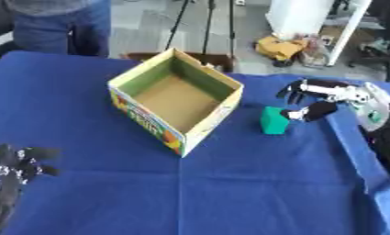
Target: Pick up objects on the table and place them in the box.
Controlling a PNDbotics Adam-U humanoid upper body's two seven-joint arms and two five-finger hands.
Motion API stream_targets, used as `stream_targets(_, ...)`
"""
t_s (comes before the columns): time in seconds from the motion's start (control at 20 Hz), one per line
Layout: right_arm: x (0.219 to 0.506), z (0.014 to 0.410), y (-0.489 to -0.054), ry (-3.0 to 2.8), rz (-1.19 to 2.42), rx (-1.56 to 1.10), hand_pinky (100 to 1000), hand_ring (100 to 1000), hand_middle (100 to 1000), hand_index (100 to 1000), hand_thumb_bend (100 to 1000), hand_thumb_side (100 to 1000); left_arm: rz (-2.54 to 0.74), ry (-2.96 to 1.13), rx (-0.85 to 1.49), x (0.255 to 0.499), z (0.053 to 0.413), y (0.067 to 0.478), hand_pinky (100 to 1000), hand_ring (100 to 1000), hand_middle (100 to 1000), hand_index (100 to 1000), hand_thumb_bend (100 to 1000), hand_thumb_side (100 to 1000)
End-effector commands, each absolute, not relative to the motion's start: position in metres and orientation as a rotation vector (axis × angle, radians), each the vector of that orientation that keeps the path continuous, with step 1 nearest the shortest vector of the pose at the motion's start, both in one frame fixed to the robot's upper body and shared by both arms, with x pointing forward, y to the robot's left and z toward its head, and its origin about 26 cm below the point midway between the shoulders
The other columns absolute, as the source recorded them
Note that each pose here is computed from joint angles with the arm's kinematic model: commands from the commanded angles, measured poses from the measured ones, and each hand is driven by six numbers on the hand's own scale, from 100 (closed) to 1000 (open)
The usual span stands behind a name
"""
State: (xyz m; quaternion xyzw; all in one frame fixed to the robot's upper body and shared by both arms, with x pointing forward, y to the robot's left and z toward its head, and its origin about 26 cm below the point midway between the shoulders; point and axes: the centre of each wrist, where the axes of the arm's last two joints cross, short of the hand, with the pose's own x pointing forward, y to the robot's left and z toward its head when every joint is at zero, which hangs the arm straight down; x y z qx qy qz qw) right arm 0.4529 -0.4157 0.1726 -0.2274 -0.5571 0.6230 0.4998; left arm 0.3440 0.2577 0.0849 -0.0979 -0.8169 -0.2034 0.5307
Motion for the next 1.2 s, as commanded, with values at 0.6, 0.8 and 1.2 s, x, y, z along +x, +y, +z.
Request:
stream_targets(0.6,0.450,0.200,-0.419,-1.259,1.640,-0.610,727,789,844,897,329,537,-0.496,-1.972,-0.218,0.346,0.093,0.261,610,791,580,622,403,1000)
stream_targets(0.8,0.451,0.197,-0.417,-1.254,1.644,-0.606,727,789,844,897,328,544,-0.498,-1.972,-0.219,0.346,0.093,0.261,610,791,580,622,402,1000)
stream_targets(1.2,0.452,0.192,-0.413,-1.234,1.665,-0.599,725,792,846,897,343,554,-0.499,-1.974,-0.221,0.346,0.094,0.260,611,791,580,622,402,1000)
